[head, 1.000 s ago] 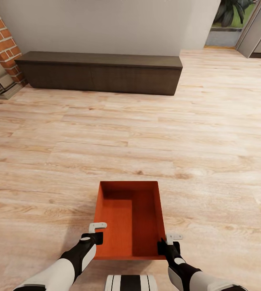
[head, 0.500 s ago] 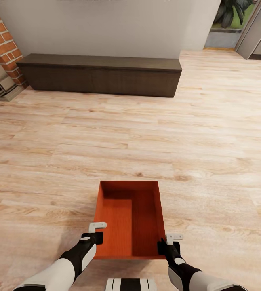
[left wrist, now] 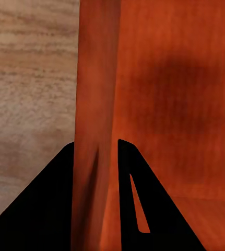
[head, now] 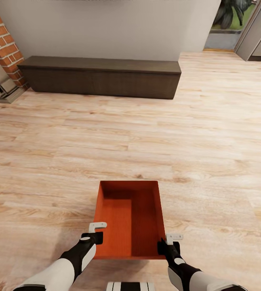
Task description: Move the two storage containers from the living room to the garage. In the garage, place one container on the floor and stack the other container on top of it (either order is fine).
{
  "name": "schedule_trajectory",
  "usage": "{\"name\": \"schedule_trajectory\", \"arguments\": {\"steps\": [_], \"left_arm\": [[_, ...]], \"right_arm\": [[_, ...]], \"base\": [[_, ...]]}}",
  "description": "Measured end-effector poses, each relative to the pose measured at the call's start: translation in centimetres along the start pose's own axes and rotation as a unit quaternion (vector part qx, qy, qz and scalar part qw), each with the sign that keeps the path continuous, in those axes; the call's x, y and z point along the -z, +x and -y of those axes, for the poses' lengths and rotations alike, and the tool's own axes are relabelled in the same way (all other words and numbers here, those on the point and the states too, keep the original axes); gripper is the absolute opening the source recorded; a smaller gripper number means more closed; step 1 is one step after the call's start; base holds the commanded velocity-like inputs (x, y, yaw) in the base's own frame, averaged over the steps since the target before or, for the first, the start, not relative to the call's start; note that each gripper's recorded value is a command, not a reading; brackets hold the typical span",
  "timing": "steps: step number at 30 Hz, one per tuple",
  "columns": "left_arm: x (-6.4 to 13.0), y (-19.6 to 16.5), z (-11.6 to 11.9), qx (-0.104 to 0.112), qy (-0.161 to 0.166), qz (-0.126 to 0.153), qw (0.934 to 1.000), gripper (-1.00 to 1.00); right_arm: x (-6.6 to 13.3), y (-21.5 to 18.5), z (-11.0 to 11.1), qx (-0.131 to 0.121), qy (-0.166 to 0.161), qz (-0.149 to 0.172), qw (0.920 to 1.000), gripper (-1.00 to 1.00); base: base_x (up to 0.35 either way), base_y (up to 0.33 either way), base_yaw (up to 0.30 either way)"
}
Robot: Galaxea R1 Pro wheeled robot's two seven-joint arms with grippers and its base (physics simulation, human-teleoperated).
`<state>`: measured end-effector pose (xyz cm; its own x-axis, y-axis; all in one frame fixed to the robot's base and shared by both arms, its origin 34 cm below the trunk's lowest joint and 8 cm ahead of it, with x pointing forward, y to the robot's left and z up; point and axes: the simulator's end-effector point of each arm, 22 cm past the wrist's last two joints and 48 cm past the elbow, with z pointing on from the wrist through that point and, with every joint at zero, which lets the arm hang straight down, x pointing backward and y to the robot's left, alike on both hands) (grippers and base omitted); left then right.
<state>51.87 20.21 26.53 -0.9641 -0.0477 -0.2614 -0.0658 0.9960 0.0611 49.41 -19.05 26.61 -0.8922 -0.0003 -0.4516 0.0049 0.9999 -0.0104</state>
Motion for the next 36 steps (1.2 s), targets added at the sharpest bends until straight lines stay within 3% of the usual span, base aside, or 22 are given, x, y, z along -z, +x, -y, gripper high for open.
{"name": "schedule_trajectory", "arguments": {"steps": [36], "left_arm": [[6.6,-2.8,-0.4,0.0,0.0,0.0,1.0,-1.0]], "right_arm": [[5.9,-4.1,0.0,0.001,0.001,0.0,1.0,-1.0]], "base": [[0.0,0.0,0.0]]}}
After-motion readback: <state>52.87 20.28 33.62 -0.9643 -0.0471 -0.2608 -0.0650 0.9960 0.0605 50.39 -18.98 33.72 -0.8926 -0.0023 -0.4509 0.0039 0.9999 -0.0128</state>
